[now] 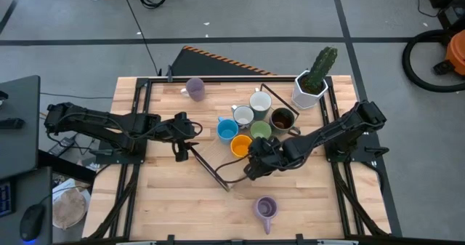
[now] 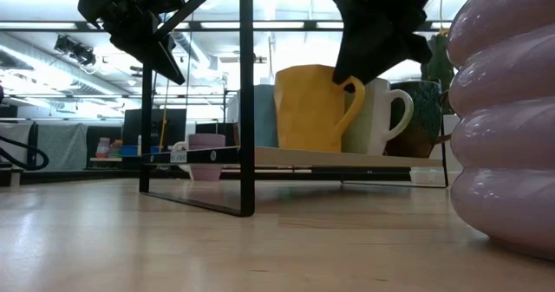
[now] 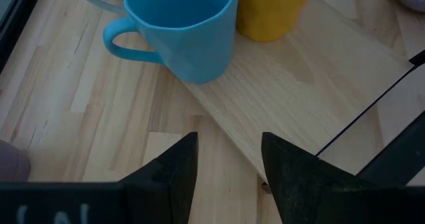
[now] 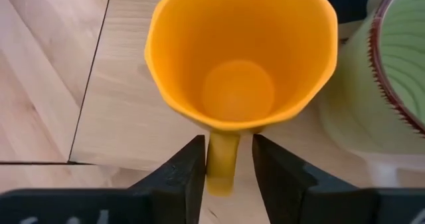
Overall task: Place coffee mugs
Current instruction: Put the yellow mug on the shelf
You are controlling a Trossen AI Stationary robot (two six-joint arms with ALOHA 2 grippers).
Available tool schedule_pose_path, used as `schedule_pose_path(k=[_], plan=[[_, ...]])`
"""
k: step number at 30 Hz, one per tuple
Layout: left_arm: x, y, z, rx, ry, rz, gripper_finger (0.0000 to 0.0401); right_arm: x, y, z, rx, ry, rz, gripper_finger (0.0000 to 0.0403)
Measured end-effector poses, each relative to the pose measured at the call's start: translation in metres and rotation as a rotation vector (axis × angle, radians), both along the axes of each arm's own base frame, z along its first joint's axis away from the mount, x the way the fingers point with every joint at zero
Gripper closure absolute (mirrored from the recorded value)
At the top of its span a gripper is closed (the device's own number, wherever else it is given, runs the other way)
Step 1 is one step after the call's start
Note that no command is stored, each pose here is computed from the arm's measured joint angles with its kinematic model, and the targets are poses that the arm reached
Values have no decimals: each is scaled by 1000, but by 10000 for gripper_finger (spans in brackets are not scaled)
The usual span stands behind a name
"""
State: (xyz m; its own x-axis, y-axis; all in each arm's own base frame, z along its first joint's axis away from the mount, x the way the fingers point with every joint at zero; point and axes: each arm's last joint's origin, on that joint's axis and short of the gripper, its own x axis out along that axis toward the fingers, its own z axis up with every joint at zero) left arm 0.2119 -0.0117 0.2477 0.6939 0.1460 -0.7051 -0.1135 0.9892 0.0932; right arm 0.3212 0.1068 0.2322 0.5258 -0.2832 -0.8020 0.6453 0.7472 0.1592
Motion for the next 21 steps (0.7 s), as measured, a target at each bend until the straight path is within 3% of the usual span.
schedule_pose_path(k=[21], plan=[[0, 0, 0, 0, 0, 0, 229, 2, -7, 0, 26, -6, -47, 325]])
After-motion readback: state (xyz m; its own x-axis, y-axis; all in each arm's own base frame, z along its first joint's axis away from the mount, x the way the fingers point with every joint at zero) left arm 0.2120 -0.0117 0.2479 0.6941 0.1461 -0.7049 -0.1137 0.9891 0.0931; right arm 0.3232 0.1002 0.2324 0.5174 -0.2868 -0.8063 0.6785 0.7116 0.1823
